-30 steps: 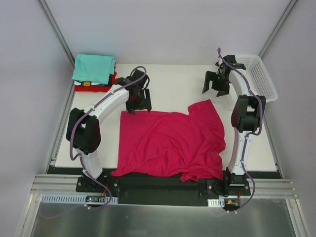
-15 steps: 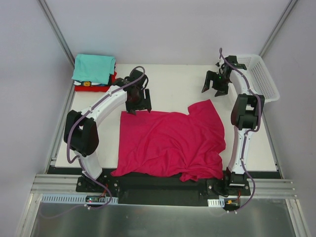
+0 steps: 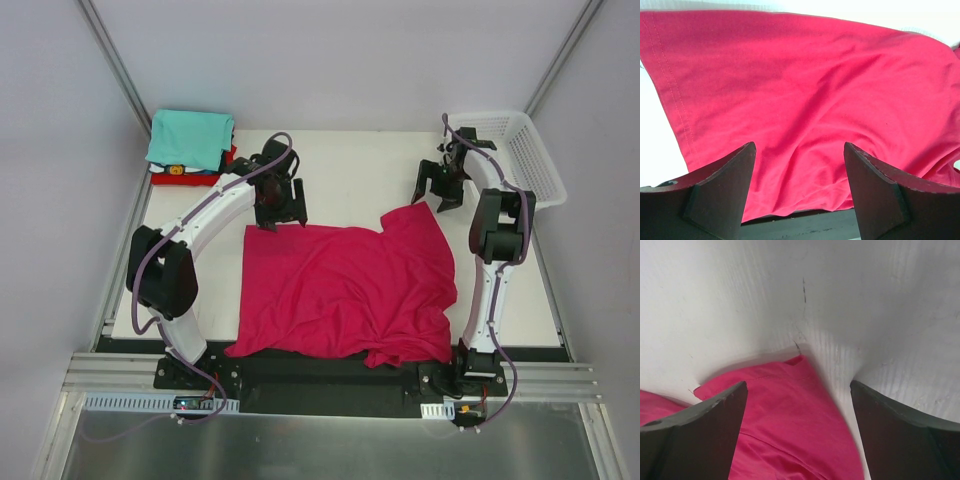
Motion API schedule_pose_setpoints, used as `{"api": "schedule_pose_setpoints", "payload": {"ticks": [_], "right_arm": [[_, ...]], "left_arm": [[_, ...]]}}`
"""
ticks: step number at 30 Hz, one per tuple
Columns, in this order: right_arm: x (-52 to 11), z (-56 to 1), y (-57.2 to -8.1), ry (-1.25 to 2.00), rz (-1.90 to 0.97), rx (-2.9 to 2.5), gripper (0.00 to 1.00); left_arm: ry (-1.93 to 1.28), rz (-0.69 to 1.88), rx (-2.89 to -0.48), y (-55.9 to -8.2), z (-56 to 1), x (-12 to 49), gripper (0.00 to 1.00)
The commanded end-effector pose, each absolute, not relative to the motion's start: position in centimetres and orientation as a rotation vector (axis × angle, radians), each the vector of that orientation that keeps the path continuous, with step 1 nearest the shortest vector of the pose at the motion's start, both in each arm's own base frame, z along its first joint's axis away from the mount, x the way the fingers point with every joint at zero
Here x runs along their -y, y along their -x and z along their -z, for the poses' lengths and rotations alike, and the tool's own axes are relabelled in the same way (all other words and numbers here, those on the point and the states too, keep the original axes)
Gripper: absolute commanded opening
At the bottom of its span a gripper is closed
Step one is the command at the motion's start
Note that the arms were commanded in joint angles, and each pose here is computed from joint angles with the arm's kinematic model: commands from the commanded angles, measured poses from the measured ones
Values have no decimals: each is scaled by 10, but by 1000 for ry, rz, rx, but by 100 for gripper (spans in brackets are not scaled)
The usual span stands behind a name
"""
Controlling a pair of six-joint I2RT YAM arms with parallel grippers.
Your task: Fold and stack the t-shirts
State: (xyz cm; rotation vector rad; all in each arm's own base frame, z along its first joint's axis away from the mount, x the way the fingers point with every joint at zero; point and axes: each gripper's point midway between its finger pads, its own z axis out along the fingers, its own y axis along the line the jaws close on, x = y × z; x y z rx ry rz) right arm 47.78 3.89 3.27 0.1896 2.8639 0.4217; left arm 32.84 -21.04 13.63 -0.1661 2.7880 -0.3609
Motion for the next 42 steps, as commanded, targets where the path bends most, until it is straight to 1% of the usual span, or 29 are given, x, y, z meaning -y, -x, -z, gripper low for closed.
{"api": "schedule_pose_setpoints", "payload": {"ticks": [1,7,11,12,14,18,22,26,29,34,42], "right_arm": [[-6,-15,-447,-301,-207,-2991,89],[-11,-25,-457,-265,-208,-2963,87],[-27,-34,-464,-190,-220,-2943,86],[-24,-36,-464,-173,-186,-2945,86],[-41,-44,-469,-94,-153,-2930,87],[-51,-55,-470,20,19,-2930,87],[-70,-67,-474,94,49,-2894,87],[-61,-73,-480,102,142,-2864,85],[-44,-72,-477,110,262,-2870,85],[-22,-71,-468,90,381,-2880,84],[-24,-68,-476,52,277,-2883,82]], "left_arm": [[161,417,-2739,-325,-160,211,71],[157,431,-2728,-325,-165,212,70],[160,425,-2725,-325,-165,211,70],[163,422,-2727,-325,-164,211,70],[163,423,-2733,-324,-162,211,70],[162,424,-2735,-323,-161,211,70],[160,427,-2732,-323,-162,211,70],[157,430,-2728,-321,-163,210,70],[161,424,-2726,-320,-164,208,71],[158,443,-2733,-320,-162,212,70],[159,448,-2729,-320,-163,212,70]]}}
